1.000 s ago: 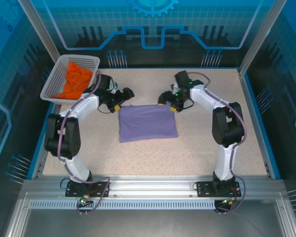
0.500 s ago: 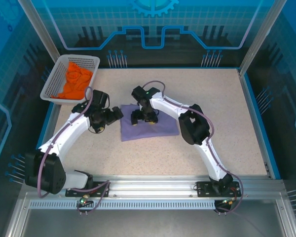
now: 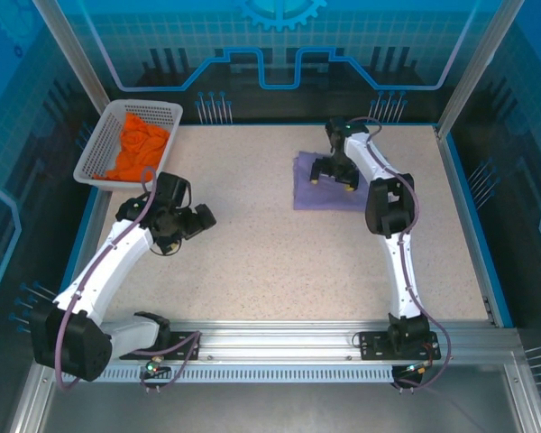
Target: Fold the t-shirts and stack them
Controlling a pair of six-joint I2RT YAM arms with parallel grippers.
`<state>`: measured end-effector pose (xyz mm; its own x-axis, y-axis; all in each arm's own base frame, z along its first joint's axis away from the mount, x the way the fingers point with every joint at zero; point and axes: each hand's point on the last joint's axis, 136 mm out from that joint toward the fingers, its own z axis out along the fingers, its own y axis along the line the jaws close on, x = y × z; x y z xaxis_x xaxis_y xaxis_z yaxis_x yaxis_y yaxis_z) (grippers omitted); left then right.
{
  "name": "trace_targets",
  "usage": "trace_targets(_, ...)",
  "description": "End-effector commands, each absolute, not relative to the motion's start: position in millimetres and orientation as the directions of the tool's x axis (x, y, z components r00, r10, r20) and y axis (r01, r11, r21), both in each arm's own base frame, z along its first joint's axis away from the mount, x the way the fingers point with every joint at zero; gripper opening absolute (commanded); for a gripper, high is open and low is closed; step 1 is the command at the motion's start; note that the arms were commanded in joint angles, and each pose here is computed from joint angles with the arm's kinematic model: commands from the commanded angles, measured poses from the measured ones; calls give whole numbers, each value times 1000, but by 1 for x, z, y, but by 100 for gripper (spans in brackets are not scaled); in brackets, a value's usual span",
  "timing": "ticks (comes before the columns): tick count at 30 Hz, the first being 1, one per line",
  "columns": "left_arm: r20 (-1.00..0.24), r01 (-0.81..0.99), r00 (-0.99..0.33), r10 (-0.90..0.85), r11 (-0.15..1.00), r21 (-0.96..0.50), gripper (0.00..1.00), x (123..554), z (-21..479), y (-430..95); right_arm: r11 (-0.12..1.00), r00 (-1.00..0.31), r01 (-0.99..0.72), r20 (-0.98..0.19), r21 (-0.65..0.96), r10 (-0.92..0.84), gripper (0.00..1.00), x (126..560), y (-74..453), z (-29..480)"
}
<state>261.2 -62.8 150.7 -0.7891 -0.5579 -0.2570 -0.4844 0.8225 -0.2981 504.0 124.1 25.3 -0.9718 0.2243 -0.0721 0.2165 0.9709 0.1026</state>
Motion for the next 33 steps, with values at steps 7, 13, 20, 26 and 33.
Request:
trace_targets(7,-258,-496,-783,-566,818,-290,99,254,161,-59,960,-961,275,12,54,275,99,499,70,10)
trace_targets(13,-243,-492,-792,-561,821,-291,99,258,158,-63,957,-957,289,-22,19,289,98,510,23,0)
trace_targets(20,-221,-493,-800,-557,822,-285,99,256,156,-64,948,-941,319,-117,18,319,98,541,-20,-2)
trace_targets(26,-203,-503,-802,-562,818,-277,99,252,154,-64,948,-916,316,-246,45,317,100,576,-43,5)
trace_targets(33,-202,-500,-804,-559,820,-279,99,254,157,-65,904,-851,407,-306,130,427,100,596,-73,6)
